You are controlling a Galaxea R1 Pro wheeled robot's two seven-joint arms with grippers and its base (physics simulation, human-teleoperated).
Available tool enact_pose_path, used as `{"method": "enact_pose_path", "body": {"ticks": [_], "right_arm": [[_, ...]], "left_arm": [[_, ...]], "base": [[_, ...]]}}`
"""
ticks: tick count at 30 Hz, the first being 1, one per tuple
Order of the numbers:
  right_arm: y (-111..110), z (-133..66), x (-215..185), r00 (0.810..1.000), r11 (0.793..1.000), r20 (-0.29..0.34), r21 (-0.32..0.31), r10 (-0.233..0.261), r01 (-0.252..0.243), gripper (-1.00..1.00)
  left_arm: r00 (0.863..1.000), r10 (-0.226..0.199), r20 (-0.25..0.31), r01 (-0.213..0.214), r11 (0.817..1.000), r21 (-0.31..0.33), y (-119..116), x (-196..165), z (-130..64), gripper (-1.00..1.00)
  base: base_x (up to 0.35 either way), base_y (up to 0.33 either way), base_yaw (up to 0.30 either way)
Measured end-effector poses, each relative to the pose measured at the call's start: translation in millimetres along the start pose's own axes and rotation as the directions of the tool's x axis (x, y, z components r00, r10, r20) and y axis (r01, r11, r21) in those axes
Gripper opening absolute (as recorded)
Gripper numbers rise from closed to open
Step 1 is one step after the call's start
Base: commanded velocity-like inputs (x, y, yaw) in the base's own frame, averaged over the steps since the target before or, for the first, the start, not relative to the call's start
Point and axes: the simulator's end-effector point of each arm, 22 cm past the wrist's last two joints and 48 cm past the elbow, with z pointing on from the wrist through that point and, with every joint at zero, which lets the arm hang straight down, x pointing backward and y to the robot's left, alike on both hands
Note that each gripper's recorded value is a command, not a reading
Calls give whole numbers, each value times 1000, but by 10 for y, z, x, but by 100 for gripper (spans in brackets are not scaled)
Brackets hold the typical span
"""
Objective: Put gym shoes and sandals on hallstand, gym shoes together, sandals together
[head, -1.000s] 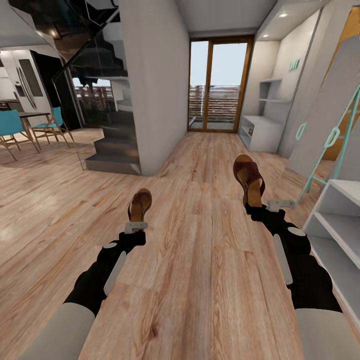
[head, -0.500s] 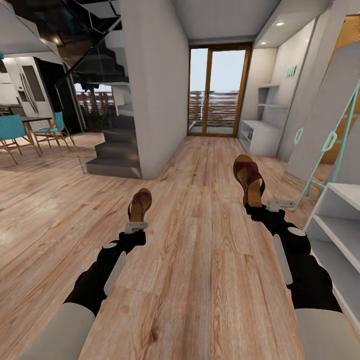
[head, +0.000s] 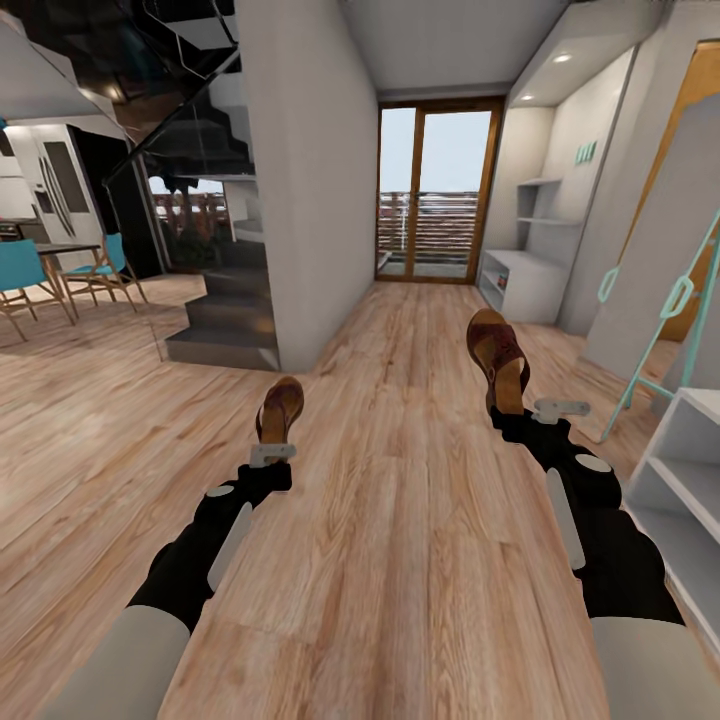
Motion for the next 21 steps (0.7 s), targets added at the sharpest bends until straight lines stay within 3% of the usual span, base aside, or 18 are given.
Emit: {"method": "enact_pose_path", "body": {"ticks": [21], "right_arm": [[10,-102,-209,999,1000,33,-5,5,-5,-100]], "left_arm": [[999,0,33,0,1000,4,-30,-195,-111,-100]], "base": [[345,0,0]]}}
